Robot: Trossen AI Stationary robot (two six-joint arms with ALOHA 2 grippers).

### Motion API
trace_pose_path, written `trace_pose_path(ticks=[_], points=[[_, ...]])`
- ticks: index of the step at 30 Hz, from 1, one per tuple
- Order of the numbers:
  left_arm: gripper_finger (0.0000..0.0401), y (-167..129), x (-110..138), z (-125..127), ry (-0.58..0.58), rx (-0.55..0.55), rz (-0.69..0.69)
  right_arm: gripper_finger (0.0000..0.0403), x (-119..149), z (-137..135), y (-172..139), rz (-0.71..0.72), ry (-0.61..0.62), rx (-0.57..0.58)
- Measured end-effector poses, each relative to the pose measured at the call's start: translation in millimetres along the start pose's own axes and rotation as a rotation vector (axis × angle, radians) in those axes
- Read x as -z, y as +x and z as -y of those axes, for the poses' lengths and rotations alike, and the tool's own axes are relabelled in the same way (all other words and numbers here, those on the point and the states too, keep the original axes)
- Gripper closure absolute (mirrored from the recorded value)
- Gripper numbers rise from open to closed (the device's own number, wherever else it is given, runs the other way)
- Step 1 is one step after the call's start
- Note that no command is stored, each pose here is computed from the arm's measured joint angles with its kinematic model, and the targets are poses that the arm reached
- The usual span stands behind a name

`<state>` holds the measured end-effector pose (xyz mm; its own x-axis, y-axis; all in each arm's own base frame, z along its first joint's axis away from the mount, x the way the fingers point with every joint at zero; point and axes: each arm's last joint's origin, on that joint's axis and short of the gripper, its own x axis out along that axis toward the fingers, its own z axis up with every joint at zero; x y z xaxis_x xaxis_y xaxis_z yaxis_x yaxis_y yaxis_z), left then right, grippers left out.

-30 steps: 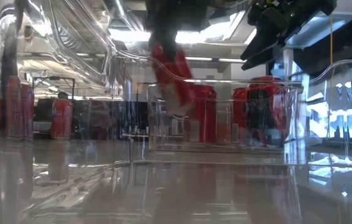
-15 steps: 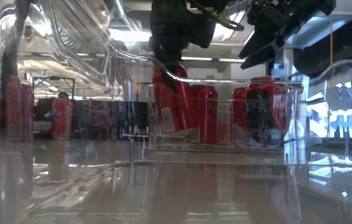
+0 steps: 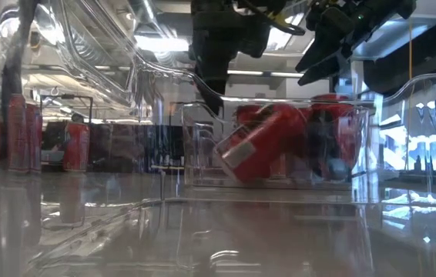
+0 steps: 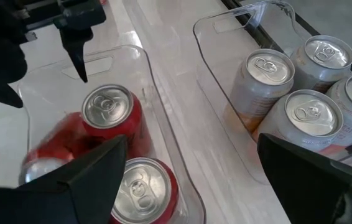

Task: Sort soda cans
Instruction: Put the red black soda can into the middle transparent bin

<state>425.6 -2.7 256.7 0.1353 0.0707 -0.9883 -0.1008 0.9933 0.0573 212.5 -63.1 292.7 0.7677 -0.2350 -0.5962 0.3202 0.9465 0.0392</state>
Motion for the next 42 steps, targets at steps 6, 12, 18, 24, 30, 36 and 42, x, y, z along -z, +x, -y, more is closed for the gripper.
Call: trace_pose_path(ticks=[6, 12, 18, 24, 30, 36, 42], points=[[0.0030, -6.8, 0.3, 1.3, -0.007, 0.002, 0.013, 0.0043, 0.0, 0.0, 0.0, 0.000, 0.001, 0.000], [0.0029, -26.4, 0.5, 2.0, -0.012, 0.009, 0.075, 0.0043, 0.1, 0.0, 0.0, -0.001, 0.001, 0.001], [0.0029, -32.7, -5.3, 2.7, -0.019, -0.007, 0.171, 0.0043, 0.0, -0.1, 0.0, 0.000, -0.004, 0.000], [0.0029, -24.3, -10.0, 8.5, 0.004, -0.002, 0.223, 0.0043, 0.1, -0.1, 0.0, -0.001, -0.006, -0.002], [0.0029, -23.6, -10.3, 12.4, 0.009, -0.016, 0.231, 0.0043, 0.6, -1.6, 0.0, -0.008, -0.009, -0.052], [0.0029, -23.8, -10.6, 11.6, 0.017, -0.072, 0.238, 0.0043, 0.7, -2.0, -0.1, -0.009, -0.009, -0.067], [0.0029, -23.3, -8.6, 13.5, 0.064, -0.090, 0.221, 0.0043, 0.7, -3.4, -0.2, -0.012, -0.009, -0.117]])
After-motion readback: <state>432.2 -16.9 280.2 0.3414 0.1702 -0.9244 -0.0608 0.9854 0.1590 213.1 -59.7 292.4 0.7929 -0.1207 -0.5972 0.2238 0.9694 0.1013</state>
